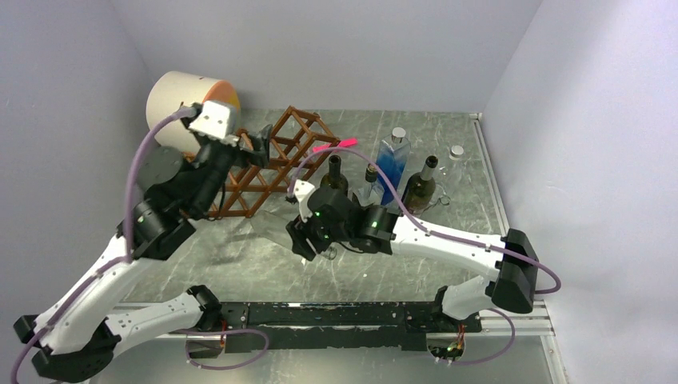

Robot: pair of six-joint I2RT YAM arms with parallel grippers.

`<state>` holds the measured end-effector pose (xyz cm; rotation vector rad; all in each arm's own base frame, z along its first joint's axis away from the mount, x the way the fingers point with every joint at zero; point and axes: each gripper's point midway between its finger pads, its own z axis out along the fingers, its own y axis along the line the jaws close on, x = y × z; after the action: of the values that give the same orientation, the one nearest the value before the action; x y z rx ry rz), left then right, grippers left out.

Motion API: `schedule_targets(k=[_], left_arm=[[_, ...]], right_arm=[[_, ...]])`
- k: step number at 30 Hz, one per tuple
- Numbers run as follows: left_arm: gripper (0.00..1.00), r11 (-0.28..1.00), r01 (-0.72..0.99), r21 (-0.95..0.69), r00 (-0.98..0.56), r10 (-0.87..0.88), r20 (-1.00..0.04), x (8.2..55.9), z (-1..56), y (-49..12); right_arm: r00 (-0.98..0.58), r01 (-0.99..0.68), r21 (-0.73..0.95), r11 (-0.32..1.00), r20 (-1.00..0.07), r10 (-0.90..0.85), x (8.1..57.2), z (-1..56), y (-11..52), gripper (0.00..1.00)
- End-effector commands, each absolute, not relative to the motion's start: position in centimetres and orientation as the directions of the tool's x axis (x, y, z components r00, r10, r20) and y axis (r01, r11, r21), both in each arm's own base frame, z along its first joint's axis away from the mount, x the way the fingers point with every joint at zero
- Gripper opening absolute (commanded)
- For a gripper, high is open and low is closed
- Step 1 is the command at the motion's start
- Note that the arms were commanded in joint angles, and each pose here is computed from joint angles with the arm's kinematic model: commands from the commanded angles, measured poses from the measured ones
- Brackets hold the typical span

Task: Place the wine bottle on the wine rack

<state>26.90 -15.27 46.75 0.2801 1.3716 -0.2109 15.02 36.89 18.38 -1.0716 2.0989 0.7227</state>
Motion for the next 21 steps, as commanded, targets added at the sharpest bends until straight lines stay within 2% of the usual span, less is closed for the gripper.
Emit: schedule_targets(k=[1,5,11,17,21], left_arm=[[0.99,0.967,0.254,0.025,0.027,0.019,-0.999,30.0,43.8,-14.4],[0.96,0.975,0.204,-0.086,-0.117,-0.063,-0.991,33.6,40.5,-11.4],[0.94,0.985,0.073,-0.155,-0.211,-0.137,-0.968,35.4,37.5,-7.5],[0.9,0.963,-0.097,-0.251,-0.277,-0.268,-0.923,35.3,34.2,-2.3],[0.86,0.937,-0.245,-0.25,-0.306,-0.319,-0.897,33.8,31.5,1.7]], right_arm=[[-0.383,-0.827,0.182,0.531,-0.875,-0.296,16.5,21.4,40.4,0.0],[-0.39,-0.799,0.187,0.571,-0.885,-0.255,16.9,19.9,41.5,0.0],[-0.416,-0.746,0.176,0.642,-0.876,-0.243,18.2,17.7,42.7,0.0],[-0.403,-0.727,0.172,0.665,-0.89,-0.211,19.1,17.4,44.0,0.0],[-0.392,-0.727,0.178,0.663,-0.9,-0.188,19.5,17.6,44.7,0.0]])
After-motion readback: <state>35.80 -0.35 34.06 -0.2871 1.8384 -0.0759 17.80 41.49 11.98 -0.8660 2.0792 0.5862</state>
